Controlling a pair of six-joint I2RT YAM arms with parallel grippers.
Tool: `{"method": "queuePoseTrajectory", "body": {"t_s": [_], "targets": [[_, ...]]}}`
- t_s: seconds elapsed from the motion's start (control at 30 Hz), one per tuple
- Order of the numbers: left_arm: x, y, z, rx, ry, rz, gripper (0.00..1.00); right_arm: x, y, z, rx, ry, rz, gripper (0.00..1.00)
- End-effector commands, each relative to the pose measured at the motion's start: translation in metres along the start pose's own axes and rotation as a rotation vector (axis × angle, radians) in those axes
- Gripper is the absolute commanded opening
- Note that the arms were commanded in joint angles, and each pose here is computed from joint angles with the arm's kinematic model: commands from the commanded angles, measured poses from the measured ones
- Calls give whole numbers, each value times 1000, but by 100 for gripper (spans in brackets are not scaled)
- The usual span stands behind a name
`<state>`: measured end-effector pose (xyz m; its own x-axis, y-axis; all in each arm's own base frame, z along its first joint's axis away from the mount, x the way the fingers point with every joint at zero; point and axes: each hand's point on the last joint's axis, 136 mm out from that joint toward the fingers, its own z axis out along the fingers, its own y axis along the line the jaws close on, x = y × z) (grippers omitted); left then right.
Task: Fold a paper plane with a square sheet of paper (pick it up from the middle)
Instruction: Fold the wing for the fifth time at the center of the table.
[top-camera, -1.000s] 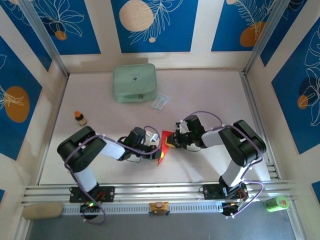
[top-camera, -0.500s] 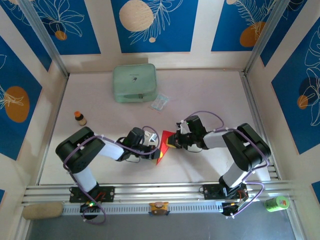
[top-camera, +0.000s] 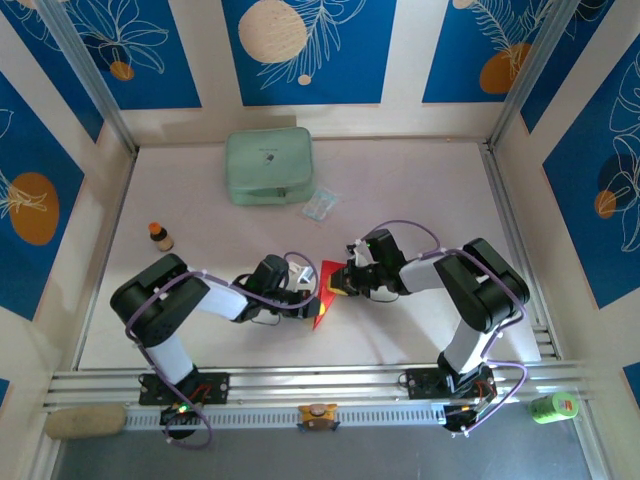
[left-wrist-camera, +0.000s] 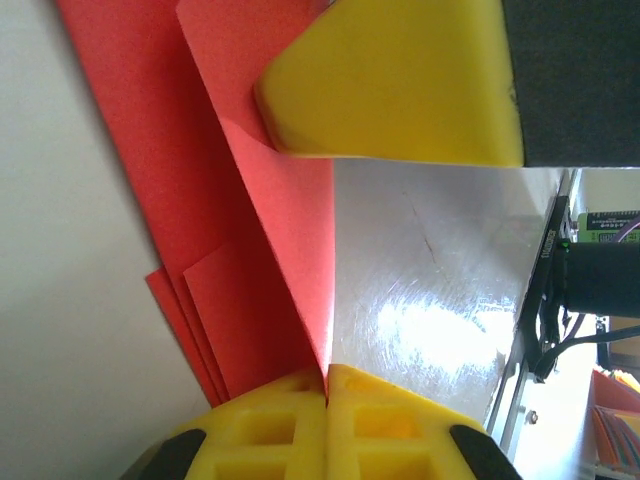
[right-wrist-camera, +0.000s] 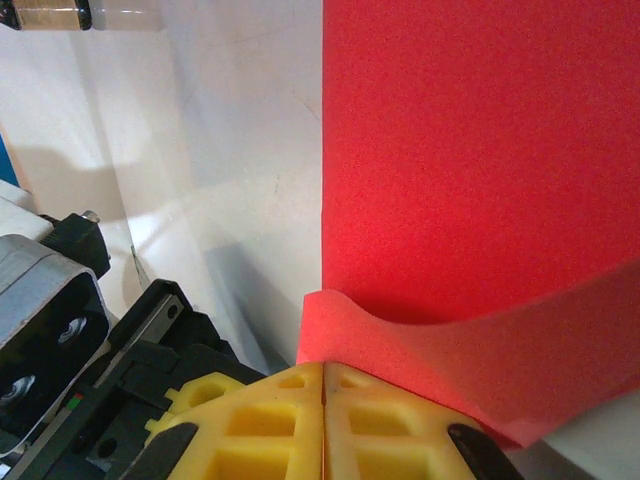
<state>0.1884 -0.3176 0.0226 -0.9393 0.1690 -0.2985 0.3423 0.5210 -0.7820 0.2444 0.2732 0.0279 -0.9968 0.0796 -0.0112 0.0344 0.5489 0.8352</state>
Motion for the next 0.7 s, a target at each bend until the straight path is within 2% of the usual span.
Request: {"method": "queuePoseTrajectory", "body": {"t_s": [0.0,0.2,0.4,0.6,0.67], "targets": [[18,39,-8,-135,27,-88,7,1,2,3,-15,21,-12,8],[5,26,-10,-102,-11,-50,12,2,3,3,-20,24,-10,8],[-2,17,-11,-71,-27,-59,4,1,6,4,-32,29,-16,8],[-9,4,-8,-3,-36,-61,17,1,6,4,-36,30,-16,8],[-12,2,-8,2,-48,-61,18,1,7,4,-36,29,-17,8]]}}
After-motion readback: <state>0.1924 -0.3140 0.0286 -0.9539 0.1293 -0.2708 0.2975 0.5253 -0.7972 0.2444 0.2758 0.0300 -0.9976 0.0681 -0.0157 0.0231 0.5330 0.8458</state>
